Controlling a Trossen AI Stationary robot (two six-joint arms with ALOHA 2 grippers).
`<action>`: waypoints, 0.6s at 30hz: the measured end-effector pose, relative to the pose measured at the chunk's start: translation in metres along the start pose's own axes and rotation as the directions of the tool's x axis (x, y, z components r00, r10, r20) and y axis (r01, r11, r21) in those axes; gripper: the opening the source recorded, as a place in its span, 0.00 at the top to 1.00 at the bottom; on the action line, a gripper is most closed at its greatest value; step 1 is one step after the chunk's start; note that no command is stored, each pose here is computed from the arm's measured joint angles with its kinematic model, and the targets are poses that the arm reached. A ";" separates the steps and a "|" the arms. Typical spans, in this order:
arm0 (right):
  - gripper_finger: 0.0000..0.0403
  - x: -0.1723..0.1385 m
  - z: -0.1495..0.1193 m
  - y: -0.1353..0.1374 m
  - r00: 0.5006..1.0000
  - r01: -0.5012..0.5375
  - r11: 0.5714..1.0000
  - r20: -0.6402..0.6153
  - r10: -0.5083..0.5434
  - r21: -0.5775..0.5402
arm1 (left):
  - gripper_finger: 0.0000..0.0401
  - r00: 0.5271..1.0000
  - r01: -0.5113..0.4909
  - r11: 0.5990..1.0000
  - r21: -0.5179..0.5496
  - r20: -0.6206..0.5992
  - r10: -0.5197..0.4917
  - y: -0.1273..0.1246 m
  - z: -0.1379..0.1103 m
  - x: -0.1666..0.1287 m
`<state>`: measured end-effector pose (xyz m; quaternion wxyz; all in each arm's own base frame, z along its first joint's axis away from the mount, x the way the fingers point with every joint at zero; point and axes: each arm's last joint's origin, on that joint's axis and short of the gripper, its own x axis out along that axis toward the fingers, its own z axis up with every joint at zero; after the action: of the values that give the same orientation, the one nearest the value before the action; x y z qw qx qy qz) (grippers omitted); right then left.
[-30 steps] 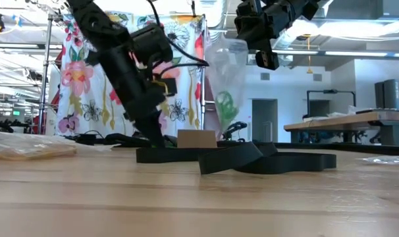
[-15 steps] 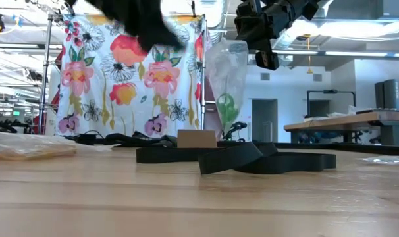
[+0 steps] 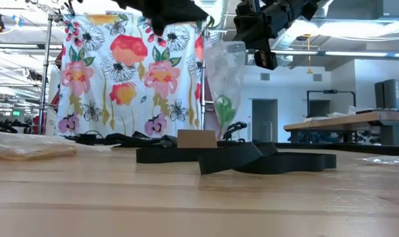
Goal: Sort rubber bands
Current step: Put the green rubber band into the transparent zip bag
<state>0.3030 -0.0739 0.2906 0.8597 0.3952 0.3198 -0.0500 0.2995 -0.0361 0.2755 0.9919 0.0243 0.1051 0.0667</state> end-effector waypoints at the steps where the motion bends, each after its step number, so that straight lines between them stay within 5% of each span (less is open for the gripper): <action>1: 1.00 0.000 0.000 0.000 1.000 -0.001 1.000 0.001 0.001 0.000 | 1.00 1.000 -0.006 1.000 -0.001 -0.004 0.006 0.001 -0.003 0.004; 18: 1.00 0.000 0.003 0.002 0.999 -0.021 1.000 0.029 0.021 -0.006 | 1.00 0.998 -0.060 0.997 -0.053 0.015 0.061 0.017 -0.014 0.026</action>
<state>0.3052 -0.0747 0.2934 0.8659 0.3951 0.3032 -0.0459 0.3199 -0.0151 0.2575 0.9906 0.0021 0.0944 0.0992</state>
